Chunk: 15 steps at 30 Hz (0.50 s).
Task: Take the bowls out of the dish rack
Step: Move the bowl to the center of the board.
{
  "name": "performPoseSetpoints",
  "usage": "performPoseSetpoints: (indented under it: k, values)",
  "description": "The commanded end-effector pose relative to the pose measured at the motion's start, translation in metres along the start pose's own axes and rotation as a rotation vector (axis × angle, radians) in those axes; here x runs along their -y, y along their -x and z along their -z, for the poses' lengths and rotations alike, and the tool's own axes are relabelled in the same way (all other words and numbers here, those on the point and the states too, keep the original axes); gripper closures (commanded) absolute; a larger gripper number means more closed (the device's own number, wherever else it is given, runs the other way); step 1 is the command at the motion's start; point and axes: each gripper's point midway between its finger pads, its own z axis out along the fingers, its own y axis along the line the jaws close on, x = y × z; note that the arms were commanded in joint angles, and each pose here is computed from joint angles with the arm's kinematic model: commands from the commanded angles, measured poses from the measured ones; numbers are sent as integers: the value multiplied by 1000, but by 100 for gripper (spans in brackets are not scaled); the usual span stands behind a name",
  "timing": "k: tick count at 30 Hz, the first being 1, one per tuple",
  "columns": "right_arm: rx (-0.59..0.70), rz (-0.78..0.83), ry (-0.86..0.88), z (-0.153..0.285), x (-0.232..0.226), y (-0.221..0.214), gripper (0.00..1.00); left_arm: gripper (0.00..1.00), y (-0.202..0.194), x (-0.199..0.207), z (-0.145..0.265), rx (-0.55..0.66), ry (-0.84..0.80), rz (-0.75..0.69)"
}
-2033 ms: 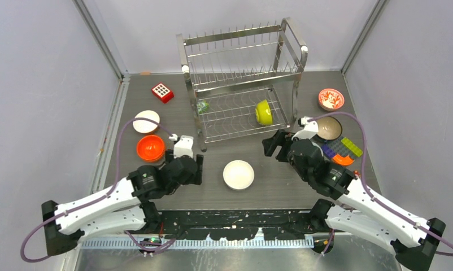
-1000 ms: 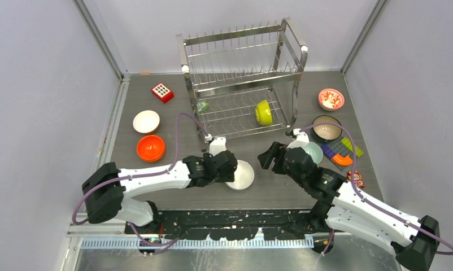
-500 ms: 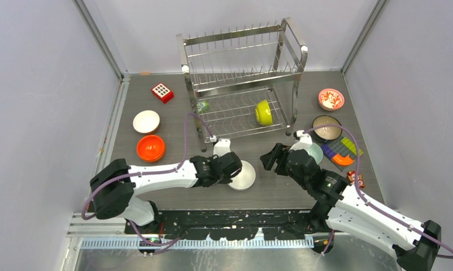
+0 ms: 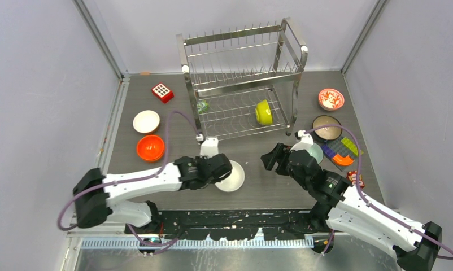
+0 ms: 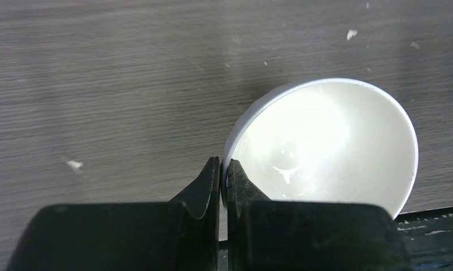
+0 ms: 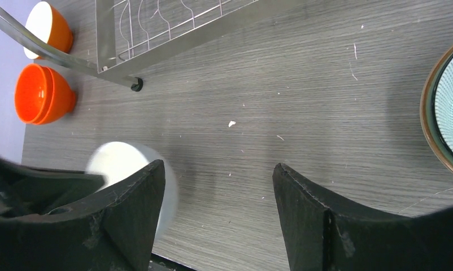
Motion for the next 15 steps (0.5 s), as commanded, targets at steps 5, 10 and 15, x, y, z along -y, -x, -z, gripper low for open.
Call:
performPoseSetpoints:
  k: [5,10,15]
  values:
    - [36,15,17,-2,-7,10,27,100,51,-95,70,252,148,159]
    - [13,22,37,-8,-13,5,27,100,50,-143,73,227,236,233]
    - [0,31,45,-11,-17,3,27,100,48,-172,56,176,303,313]
